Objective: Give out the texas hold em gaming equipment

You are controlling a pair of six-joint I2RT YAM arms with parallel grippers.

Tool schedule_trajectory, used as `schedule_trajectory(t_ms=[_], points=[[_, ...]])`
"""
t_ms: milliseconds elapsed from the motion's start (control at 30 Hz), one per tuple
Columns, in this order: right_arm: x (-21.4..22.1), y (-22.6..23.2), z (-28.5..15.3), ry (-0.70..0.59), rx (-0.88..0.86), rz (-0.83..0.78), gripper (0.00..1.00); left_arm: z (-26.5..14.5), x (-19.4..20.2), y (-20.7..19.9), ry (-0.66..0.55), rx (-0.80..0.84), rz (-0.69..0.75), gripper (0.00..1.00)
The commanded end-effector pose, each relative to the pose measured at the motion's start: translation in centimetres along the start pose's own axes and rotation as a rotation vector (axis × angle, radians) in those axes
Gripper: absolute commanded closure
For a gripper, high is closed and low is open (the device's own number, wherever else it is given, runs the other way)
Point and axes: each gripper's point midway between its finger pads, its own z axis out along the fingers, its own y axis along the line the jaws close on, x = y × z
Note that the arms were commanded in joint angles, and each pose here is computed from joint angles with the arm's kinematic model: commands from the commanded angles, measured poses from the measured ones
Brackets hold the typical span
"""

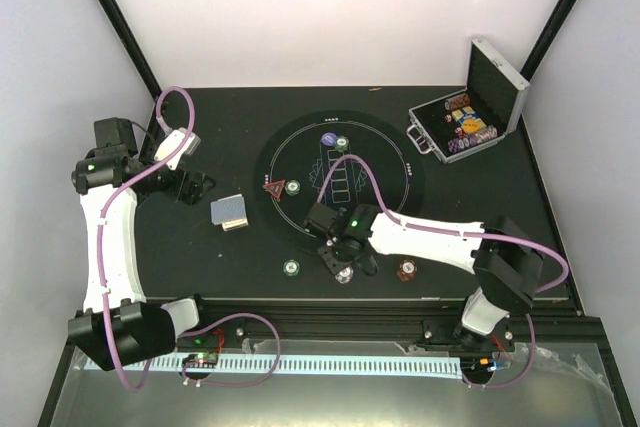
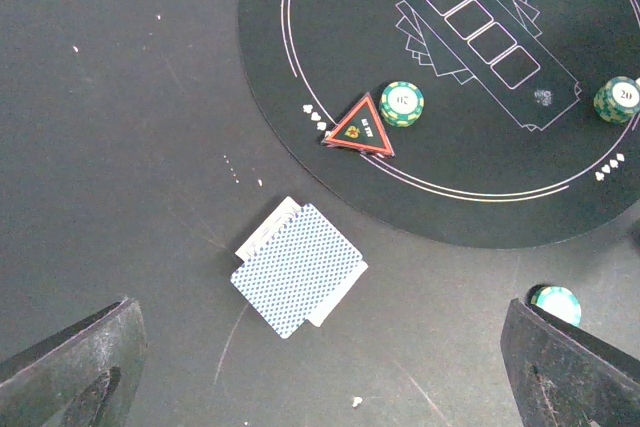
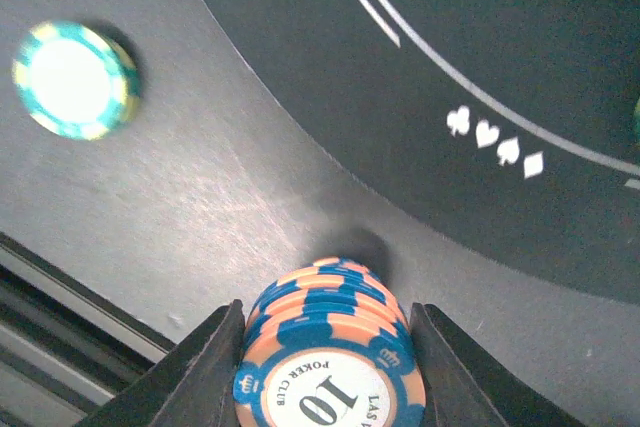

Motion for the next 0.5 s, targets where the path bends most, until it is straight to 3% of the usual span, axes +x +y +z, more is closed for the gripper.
schedule_trajectory(t_ms=[0, 167, 467], points=[[-2.9, 0.6, -2.4, -0.061, 0.020, -0.052, 0.58, -1.1, -0.7, -0.4, -0.024, -0.005, 0.023, 0.01], [-7.2, 1.6, -2.0, -0.091, 0.023, -0.074, 0.58, -1.0, -0.7, -0.4, -0.025, -0.001, 0.021, 0.01], [-15.4, 1.6, 2.9, -0.093, 0.023, -0.033, 0.58, -1.0, -0.8, -0.4, -0.026, -0.001, 0.020, 0.01]])
